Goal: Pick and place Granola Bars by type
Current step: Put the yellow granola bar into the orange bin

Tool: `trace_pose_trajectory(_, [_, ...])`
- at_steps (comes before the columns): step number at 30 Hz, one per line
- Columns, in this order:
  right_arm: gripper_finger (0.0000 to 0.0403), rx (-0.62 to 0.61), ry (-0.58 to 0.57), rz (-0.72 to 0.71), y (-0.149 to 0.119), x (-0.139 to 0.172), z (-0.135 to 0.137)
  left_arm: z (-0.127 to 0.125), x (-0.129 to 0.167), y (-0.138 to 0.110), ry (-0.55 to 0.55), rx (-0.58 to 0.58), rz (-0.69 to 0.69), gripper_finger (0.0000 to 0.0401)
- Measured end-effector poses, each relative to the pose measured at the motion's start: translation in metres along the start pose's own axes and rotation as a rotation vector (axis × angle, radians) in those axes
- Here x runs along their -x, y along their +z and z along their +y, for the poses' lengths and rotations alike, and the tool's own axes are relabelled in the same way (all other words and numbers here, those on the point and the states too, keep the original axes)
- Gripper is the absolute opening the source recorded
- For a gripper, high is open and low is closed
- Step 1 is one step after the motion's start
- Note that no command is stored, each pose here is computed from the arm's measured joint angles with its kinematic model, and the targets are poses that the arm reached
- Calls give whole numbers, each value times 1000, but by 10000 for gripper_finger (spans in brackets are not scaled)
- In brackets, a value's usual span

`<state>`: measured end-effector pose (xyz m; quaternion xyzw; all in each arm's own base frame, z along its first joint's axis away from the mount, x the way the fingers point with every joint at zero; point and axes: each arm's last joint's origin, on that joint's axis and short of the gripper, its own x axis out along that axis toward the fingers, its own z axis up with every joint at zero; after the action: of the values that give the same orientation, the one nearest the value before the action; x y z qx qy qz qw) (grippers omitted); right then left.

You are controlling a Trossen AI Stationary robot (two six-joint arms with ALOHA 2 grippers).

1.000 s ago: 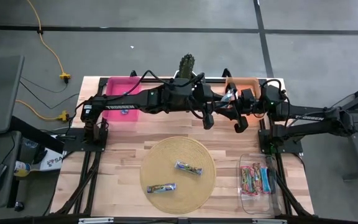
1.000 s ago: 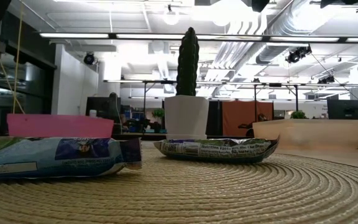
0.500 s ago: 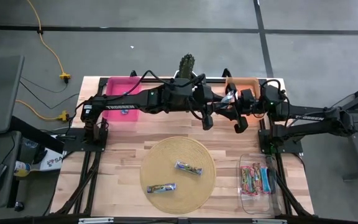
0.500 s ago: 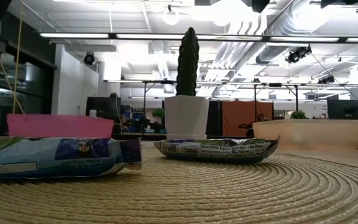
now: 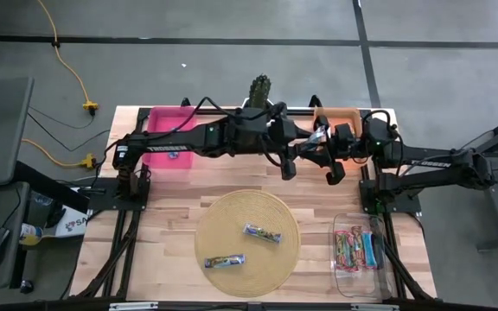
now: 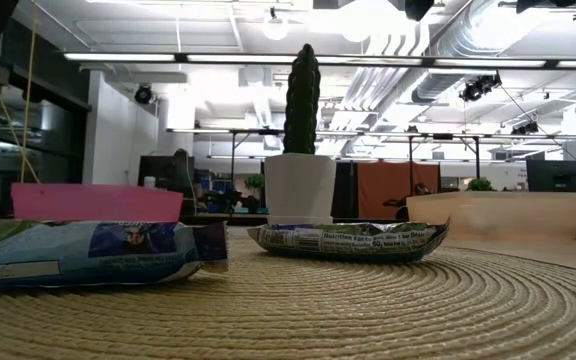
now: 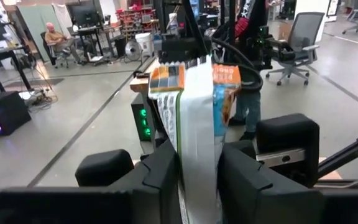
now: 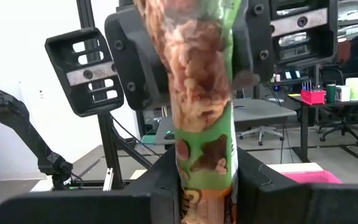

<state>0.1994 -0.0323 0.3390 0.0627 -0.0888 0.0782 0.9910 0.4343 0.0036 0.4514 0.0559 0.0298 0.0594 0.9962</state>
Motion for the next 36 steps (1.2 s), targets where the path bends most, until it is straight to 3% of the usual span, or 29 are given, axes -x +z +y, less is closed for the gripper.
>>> trace_pose_trajectory(7, [73, 2, 0, -6, 1, 0, 0, 3, 7, 16, 13, -40, -41, 148])
trace_pose_trajectory(11, [73, 0, 0, -3, 1, 0, 0, 6, 14, 29, 74, -69, -71, 168])
trace_pose_trajectory(17, [73, -13, -6, 35, -4, 0, 0, 21, 43, 61, 323, -101, -31, 187])
trace_pose_trajectory(20, [73, -17, -10, 44, -5, 0, -1, 26, 51, 63, 464, -98, 11, 190])
trace_pose_trajectory(22, [73, -17, -11, 44, -5, 0, -1, 29, 64, 59, 555, -99, 116, 191])
trace_pose_trajectory(25, [73, -13, -20, 38, -3, 2, -2, 34, 89, 53, 662, -11, 247, 191])
trace_pose_trajectory(30, [73, -6, -58, 27, 0, 6, -8, 34, 120, 19, 720, 169, 566, 191])
trace_pose_trajectory(34, [73, -9, -101, 17, 3, 11, -15, 30, 133, 1, 702, 315, 755, 191])
trace_pose_trajectory(36, [73, -9, -129, 13, 4, 13, -20, 21, 127, -6, 592, 361, 811, 191])
